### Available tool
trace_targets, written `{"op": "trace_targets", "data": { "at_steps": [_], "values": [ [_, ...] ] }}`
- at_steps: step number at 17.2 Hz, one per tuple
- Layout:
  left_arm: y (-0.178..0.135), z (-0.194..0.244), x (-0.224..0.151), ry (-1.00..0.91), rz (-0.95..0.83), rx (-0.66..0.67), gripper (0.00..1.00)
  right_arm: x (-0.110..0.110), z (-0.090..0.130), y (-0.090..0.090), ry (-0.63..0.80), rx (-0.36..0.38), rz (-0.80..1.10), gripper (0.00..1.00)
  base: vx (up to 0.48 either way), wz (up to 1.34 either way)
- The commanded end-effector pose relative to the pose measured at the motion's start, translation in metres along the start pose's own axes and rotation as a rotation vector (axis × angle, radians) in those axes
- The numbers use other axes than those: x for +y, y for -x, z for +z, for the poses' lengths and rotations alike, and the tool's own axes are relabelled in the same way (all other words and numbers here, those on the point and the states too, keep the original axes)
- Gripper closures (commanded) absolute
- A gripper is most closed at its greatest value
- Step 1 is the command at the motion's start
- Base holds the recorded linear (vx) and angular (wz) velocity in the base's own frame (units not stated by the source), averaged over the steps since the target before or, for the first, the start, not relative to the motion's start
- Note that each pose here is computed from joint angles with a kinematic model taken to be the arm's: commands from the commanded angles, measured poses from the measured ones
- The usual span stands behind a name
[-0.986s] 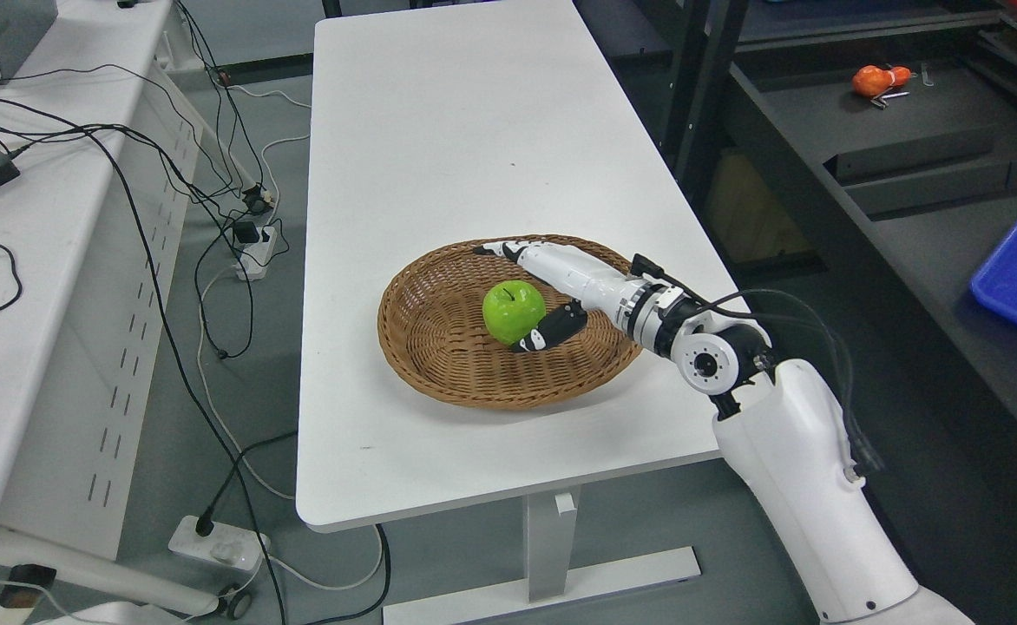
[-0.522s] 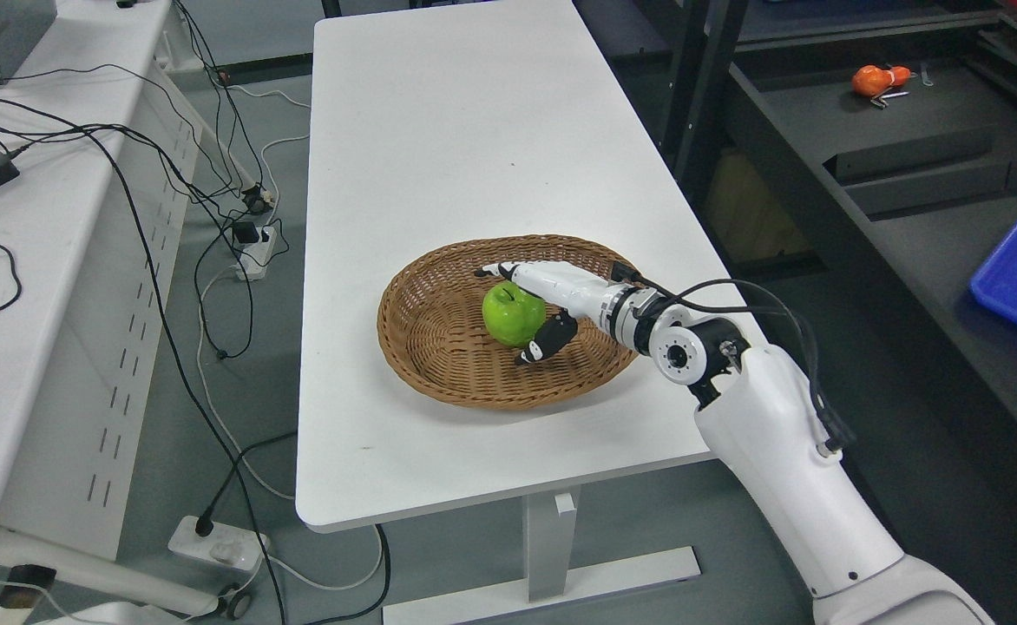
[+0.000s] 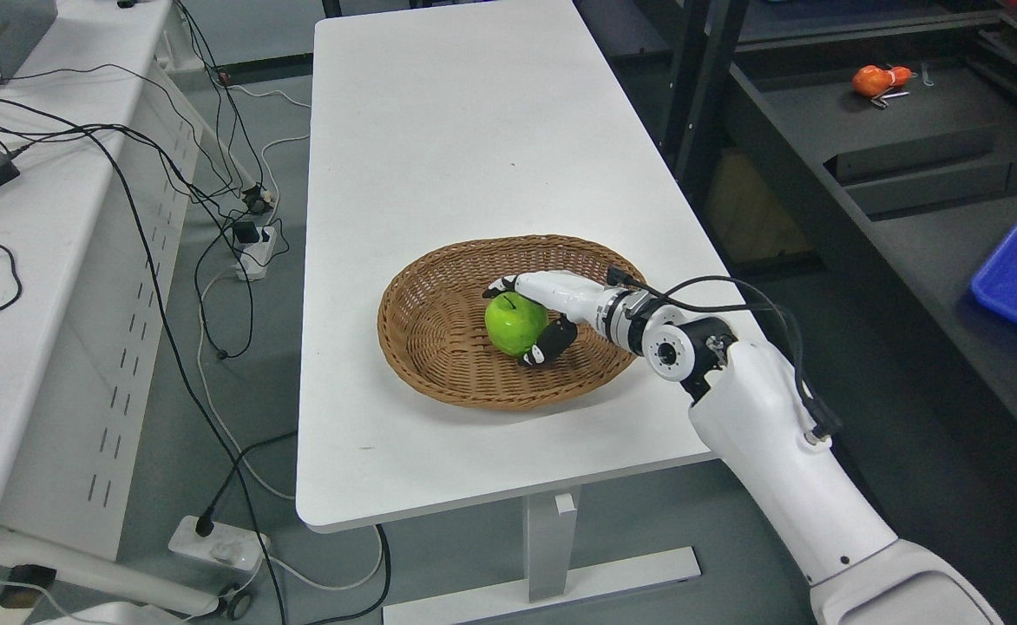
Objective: Place green apple on left shelf middle layer
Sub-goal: 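Lift the green apple up out of the basket with the right hand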
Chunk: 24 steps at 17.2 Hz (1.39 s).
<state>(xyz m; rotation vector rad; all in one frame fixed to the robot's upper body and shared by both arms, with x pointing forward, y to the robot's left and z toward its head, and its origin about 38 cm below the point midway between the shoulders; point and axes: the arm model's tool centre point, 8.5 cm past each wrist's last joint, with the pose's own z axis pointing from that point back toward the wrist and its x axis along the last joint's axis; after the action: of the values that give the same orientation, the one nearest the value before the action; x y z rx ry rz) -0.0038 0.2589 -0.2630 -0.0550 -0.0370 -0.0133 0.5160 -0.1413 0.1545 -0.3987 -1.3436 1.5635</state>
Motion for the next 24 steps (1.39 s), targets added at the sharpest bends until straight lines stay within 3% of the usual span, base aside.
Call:
{"op": "trace_targets", "data": {
  "at_steps": [1,2,4,5,7,10,14,16,18,21,24],
  "values": [
    [0.000,0.002,0.011,-0.017,-0.001,0.000,0.00,0.009,-0.003,0.013,-0.022,0.032,-0.028,0.43,0.000,0.00],
    [0.000,0.002,0.011,-0.017,-0.001,0.000,0.00,0.006,0.000,0.016,-0.006,0.034,-0.044,0.50,0.000,0.00],
    [0.000,0.002,0.011,-0.017,-0.001,0.000,0.00,0.000,0.006,0.022,0.023,0.026,-0.077,0.85,0.000,0.00],
    [0.000,0.002,0.011,-0.017,-0.002,-0.001,0.00,-0.001,0.009,0.023,0.029,0.022,-0.074,0.97,0.000,0.00],
    [0.000,0.002,0.011,-0.019,-0.001,0.000,0.00,-0.014,0.019,0.025,0.088,0.018,-0.091,0.98,0.000,0.00],
    [0.000,0.002,0.011,-0.017,-0.001,0.000,0.00,-0.046,0.054,0.024,0.302,-0.038,-0.193,0.98,0.000,0.00],
    [0.000,0.002,0.011,-0.017,-0.002,-0.001,0.00,-0.070,0.105,0.046,0.832,0.058,-0.261,0.98,0.000,0.00],
    [0.000,0.002,0.011,-0.017,-0.002,-0.001,0.00,-0.069,0.129,0.055,1.010,0.096,-0.273,0.98,0.000,0.00],
    [0.000,0.002,0.011,-0.017,-0.001,0.000,0.00,-0.057,0.146,0.064,1.078,0.100,-0.355,0.98,-0.002,-0.01],
    [0.000,0.002,0.011,-0.017,-0.001,0.000,0.00,-0.024,0.156,0.056,1.122,0.018,-0.508,0.98,-0.001,0.00],
    [0.000,0.002,0.011,-0.017,-0.002,-0.001,0.00,-0.007,0.156,0.054,1.117,0.024,-0.555,0.98,0.009,0.00]
  ]
}}
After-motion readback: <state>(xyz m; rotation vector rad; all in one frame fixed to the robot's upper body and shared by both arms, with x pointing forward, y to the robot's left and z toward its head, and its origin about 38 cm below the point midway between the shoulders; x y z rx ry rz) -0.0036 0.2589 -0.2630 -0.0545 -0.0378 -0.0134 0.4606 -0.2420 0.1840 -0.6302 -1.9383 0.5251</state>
